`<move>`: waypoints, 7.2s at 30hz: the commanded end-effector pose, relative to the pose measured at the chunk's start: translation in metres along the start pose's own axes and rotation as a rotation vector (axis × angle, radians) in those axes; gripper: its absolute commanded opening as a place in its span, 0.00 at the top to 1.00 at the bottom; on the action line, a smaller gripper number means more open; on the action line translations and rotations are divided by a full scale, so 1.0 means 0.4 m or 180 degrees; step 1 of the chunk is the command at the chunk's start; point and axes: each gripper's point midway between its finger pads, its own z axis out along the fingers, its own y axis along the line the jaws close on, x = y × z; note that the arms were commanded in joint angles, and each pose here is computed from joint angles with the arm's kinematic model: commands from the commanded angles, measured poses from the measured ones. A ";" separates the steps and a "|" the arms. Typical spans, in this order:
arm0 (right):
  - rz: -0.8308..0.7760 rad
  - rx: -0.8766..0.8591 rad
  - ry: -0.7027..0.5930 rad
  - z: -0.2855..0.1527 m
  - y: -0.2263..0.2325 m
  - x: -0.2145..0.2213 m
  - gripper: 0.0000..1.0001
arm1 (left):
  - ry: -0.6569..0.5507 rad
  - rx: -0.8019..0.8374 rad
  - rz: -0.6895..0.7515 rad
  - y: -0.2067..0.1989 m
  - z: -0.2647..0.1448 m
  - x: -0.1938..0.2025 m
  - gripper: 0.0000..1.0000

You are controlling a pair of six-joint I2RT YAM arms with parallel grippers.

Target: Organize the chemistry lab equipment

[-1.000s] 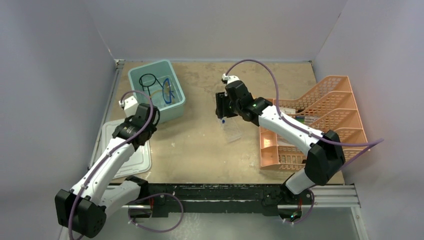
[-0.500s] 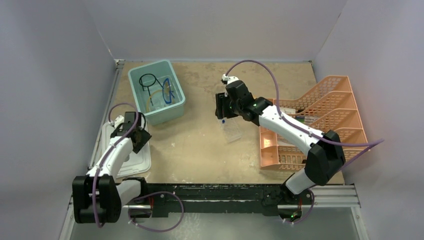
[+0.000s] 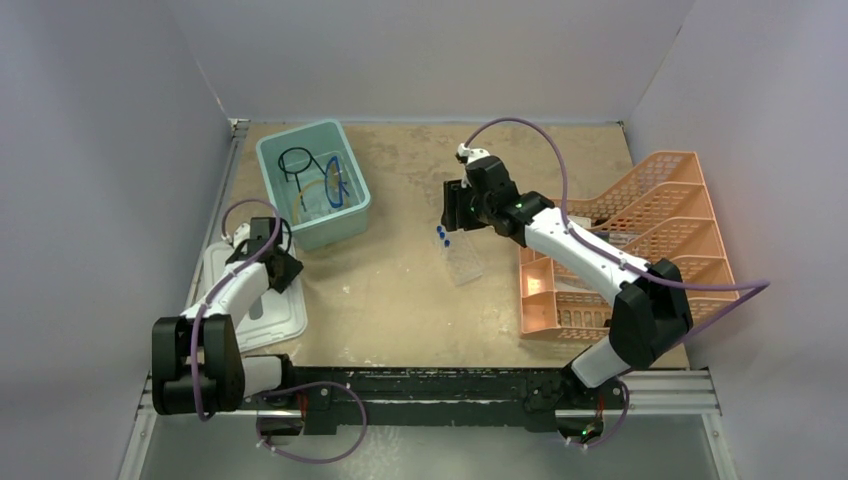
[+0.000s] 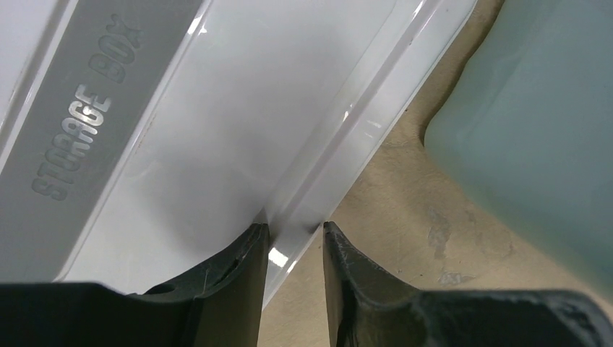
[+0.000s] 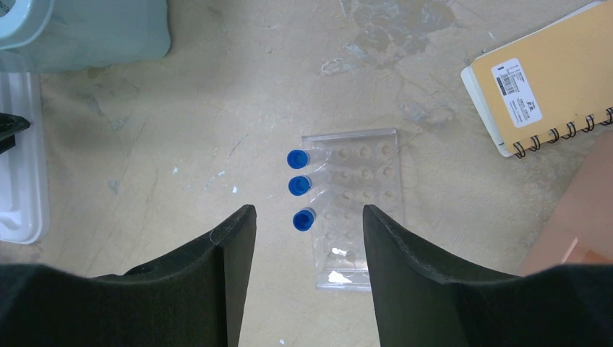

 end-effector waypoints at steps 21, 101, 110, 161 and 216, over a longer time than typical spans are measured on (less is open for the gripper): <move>-0.0060 -0.0114 -0.0275 -0.037 0.007 -0.039 0.43 | -0.0128 -0.0522 -0.0232 0.066 -0.014 -0.028 0.82; 0.0068 -0.0784 -0.0777 -0.129 0.172 -0.214 0.38 | -0.0951 0.1054 0.0988 -0.672 -0.377 -0.413 1.00; 0.0008 -0.0645 -0.0712 -0.095 0.158 -0.217 0.38 | -0.0565 0.0987 0.1190 -0.731 -0.267 -0.321 1.00; -0.0185 -0.1077 -0.0341 0.260 0.436 -0.312 0.36 | -0.0745 0.0303 0.0645 -0.303 -0.191 -0.450 0.46; -0.0176 -0.1093 -0.0307 0.078 0.393 -0.314 0.36 | -0.0942 0.0812 0.0696 -0.489 -0.014 -0.623 0.59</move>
